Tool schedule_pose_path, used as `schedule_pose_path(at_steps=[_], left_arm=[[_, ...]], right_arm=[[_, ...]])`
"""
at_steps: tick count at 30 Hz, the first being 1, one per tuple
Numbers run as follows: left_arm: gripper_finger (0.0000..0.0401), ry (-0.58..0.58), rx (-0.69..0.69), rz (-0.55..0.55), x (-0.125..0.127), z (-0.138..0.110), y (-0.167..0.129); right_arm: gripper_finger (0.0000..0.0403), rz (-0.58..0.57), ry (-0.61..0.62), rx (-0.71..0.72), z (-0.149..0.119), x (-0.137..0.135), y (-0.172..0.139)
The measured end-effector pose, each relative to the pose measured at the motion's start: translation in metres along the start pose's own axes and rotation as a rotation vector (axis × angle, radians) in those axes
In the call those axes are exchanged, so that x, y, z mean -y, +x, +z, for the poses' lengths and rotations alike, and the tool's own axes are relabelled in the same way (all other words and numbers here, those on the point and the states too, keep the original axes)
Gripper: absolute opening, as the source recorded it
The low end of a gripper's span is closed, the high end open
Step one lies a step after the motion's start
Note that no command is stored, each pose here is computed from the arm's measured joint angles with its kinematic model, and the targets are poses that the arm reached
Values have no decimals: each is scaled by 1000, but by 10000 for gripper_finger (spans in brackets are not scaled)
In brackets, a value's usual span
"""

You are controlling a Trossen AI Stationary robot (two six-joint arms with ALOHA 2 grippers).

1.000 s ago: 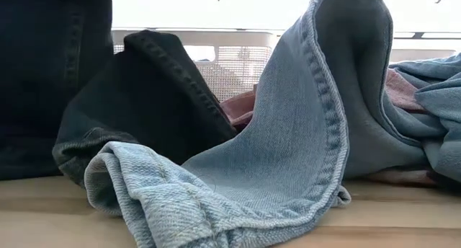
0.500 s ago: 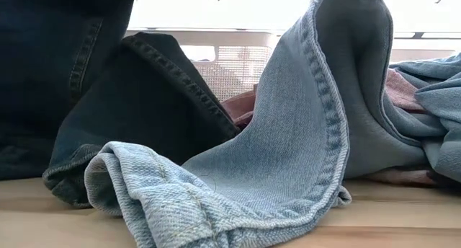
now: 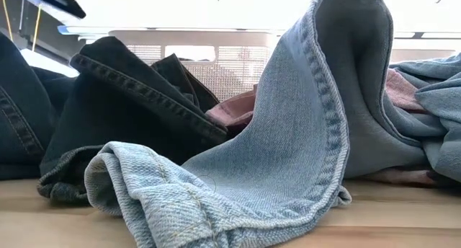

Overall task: Sort clothes
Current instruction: Put the black underwear into the left white bin

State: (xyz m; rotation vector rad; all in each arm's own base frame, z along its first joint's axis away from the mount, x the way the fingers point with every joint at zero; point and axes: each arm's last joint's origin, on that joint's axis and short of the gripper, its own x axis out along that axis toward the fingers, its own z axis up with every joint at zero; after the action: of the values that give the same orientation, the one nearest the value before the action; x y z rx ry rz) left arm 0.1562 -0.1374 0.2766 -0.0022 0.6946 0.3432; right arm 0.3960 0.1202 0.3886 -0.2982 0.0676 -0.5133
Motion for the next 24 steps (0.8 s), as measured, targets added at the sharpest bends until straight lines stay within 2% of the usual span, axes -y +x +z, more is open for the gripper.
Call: schedule_pose_path(at_steps=[3, 5, 9, 12, 15, 17, 21, 24], left_arm=[[203, -12, -8, 6, 1, -9, 4], [203, -20, -14, 14, 0, -15, 7], [203, -35, -24, 17, 0, -24, 9], [203, -39, -27, 7, 2, -30, 10], [204, -36, -24, -9, 4, -35, 10], [204, -33, -24, -7, 3, -37, 12], [204, -29, -24, -2, 3, -38, 12], [204, -31, -23, -4, 3, -38, 12]], right_arm=[[5, -92, -53, -26, 12, 31, 23], [5, -137, -69, -79, 7, 58, 44], [5, -169, 12, -238, -28, 116, 85], [6, -56, 114, -408, -63, 147, 100], [6, 125, 274, -574, -102, 159, 105], [6, 195, 336, -640, -126, 159, 106], [17, 236, 354, -686, -158, 151, 104], [53, 267, 379, -736, -162, 147, 100]])
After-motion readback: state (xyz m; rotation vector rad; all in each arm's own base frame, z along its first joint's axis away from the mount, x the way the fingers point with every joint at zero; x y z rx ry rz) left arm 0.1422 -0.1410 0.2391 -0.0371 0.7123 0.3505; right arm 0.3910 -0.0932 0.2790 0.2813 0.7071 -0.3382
